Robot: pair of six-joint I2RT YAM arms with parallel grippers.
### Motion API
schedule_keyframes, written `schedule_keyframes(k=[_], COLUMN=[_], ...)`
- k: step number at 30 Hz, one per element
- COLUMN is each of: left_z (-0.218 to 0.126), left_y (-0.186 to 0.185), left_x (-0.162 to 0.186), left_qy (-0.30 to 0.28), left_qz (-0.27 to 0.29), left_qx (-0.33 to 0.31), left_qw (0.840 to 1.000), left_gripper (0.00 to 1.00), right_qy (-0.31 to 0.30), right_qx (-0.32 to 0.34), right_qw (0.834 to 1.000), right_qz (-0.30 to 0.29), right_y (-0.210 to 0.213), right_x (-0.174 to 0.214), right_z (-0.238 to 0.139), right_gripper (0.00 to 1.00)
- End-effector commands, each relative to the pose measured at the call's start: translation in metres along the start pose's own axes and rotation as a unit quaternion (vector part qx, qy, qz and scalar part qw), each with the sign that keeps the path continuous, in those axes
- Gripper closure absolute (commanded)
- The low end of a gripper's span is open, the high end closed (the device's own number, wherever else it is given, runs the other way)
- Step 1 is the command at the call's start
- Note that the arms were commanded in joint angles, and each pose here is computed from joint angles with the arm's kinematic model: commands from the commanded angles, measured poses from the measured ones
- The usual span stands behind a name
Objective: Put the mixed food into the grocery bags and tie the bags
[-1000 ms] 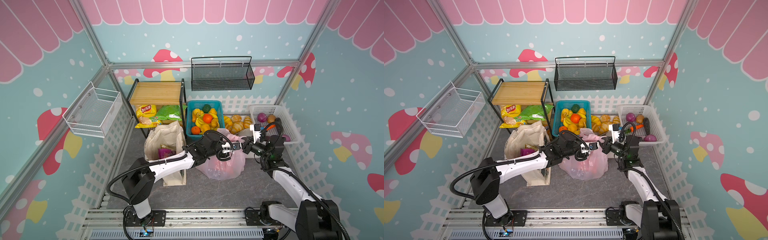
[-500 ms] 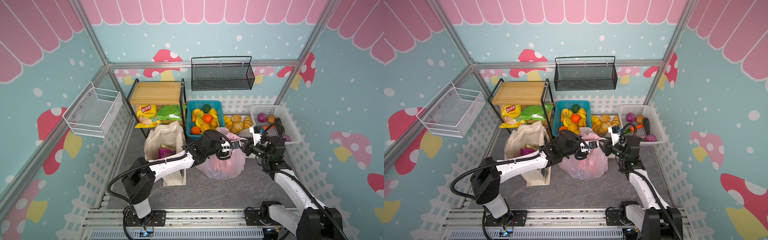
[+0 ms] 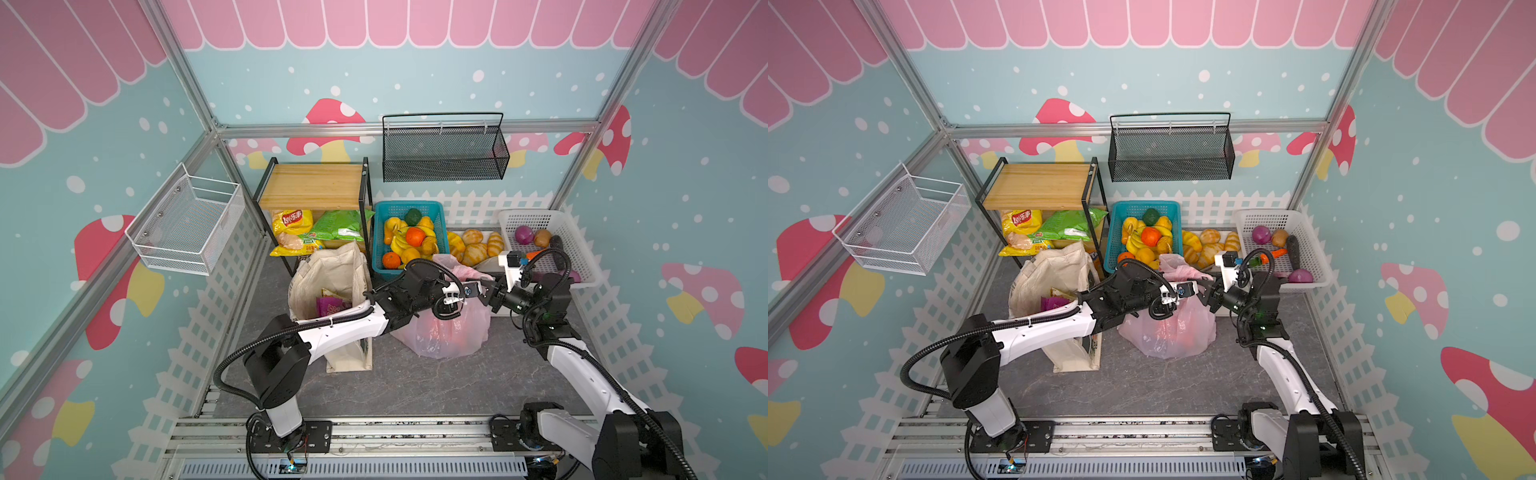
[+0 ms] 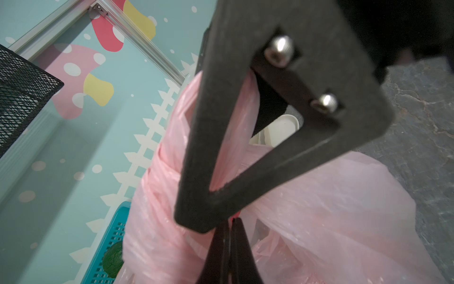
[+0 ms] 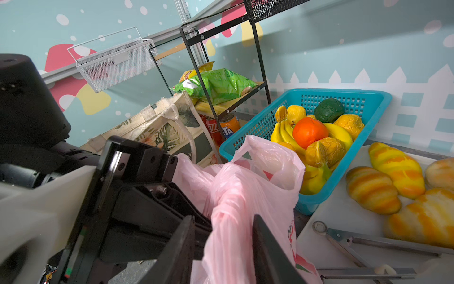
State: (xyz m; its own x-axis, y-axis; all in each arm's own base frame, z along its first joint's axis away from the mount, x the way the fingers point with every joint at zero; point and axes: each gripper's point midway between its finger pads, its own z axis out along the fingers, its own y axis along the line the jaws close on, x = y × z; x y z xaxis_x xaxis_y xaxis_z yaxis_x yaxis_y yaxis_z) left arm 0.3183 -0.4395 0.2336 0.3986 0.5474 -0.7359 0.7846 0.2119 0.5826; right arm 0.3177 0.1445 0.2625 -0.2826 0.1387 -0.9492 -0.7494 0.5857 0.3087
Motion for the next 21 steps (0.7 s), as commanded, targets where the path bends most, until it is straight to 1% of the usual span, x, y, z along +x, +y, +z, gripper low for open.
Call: schedule_keyframes(k=[1,3,4,6,7,8,10,12,14,18,21], left_z=[0.003,0.003,0.004,0.005,0.006,0.006,0.003,-0.006,-0.022,-0.061,-0.091], left_y=[-0.006,-0.008,-0.009,-0.012,-0.013,-0.015,-0.017,-0.020,-0.026,-0.028,-0.017], left_x=[0.004,0.006,0.008,0.012,0.014,0.015,0.016,0.010,-0.005,-0.041,-0.063], left_qy=[-0.002,0.000,0.002,0.008,0.012,0.016,0.023,0.021,0.008,-0.046,-0.087], left_qz=[0.000,0.002,0.003,0.003,0.003,0.003,0.001,-0.007,-0.025,-0.062,-0.083], left_qx=[0.011,0.014,0.016,0.020,0.022,0.026,0.035,0.055,0.089,0.130,0.136], left_qw=[1.000,1.000,1.000,1.000,1.000,1.000,0.999,0.998,0.996,0.989,0.983], left_gripper=[1.00,1.00,1.00,0.98,0.95,0.89,0.78,0.65,0.58,0.49,0.46], right_qy=[-0.011,-0.015,-0.017,-0.024,-0.027,-0.029,-0.031,-0.032,-0.033,-0.037,-0.036], right_qx=[-0.013,-0.008,-0.005,-0.001,-0.002,-0.004,-0.009,-0.010,-0.017,-0.032,-0.052], right_qw=[1.000,1.000,1.000,1.000,1.000,1.000,0.999,0.999,0.998,0.995,0.993], right_qz=[0.000,0.004,0.006,0.005,0.004,0.003,-0.009,-0.027,-0.052,-0.083,-0.098], right_y=[0.003,-0.001,-0.003,-0.006,-0.006,-0.006,-0.004,-0.003,0.001,0.009,0.017], right_x=[-0.002,-0.005,-0.005,-0.008,-0.010,-0.011,-0.013,-0.013,-0.014,-0.017,-0.017], right_z=[0.003,0.005,0.006,0.008,0.009,0.010,0.011,0.010,0.008,0.007,0.006], right_gripper=[0.60,0.63,0.67,0.79,0.87,0.93,1.00,1.00,1.00,1.00,1.00])
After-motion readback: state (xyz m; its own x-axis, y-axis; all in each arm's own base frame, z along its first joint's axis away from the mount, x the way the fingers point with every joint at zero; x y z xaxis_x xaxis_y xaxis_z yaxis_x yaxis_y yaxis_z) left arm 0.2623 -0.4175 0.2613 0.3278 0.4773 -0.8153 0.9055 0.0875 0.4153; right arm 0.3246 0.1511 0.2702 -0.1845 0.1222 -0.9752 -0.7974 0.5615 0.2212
